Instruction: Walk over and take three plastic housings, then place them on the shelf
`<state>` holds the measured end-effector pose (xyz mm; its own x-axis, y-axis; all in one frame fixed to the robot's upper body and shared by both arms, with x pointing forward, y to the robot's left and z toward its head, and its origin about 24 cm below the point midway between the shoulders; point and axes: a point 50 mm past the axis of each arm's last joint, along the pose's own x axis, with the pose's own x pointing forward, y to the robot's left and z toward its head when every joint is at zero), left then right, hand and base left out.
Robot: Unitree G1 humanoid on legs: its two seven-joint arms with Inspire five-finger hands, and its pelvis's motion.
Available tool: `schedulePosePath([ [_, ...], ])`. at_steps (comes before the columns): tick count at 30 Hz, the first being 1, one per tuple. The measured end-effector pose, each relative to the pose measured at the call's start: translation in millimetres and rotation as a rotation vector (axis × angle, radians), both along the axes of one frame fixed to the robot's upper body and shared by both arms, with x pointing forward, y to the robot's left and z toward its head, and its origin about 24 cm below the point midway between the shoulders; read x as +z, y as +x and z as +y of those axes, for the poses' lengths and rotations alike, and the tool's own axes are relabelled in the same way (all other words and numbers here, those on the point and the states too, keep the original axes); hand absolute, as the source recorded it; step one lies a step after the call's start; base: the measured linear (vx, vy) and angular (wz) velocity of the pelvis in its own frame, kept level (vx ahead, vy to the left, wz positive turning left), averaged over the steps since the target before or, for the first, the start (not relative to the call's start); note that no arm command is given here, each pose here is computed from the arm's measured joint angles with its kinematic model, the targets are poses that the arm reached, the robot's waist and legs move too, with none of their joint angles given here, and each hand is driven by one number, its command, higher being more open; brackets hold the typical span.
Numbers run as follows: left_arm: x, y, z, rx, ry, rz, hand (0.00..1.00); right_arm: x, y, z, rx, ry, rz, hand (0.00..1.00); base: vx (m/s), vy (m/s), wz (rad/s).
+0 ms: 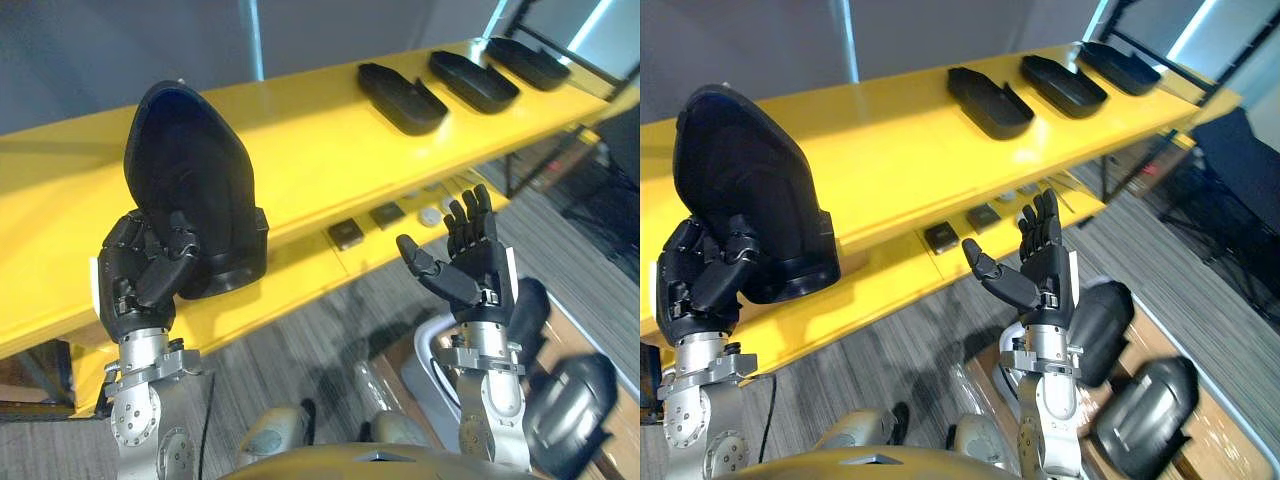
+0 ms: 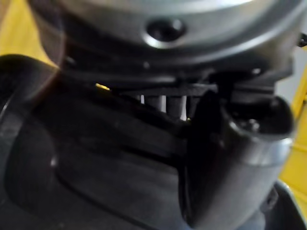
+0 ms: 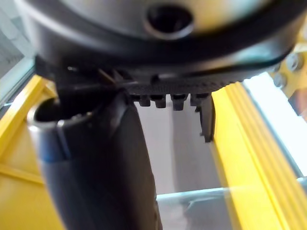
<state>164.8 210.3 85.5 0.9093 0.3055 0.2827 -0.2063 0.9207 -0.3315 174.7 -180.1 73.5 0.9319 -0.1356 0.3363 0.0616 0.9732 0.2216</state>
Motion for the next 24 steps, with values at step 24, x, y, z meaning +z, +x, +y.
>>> schedulePosePath([
  [24, 19, 20, -16, -0.13, 0.114, -0.141, 0.0, 71, -6, -57, -0.295, -0.182, -0.372, 1.0, 0.24, 0.116, 0.37],
])
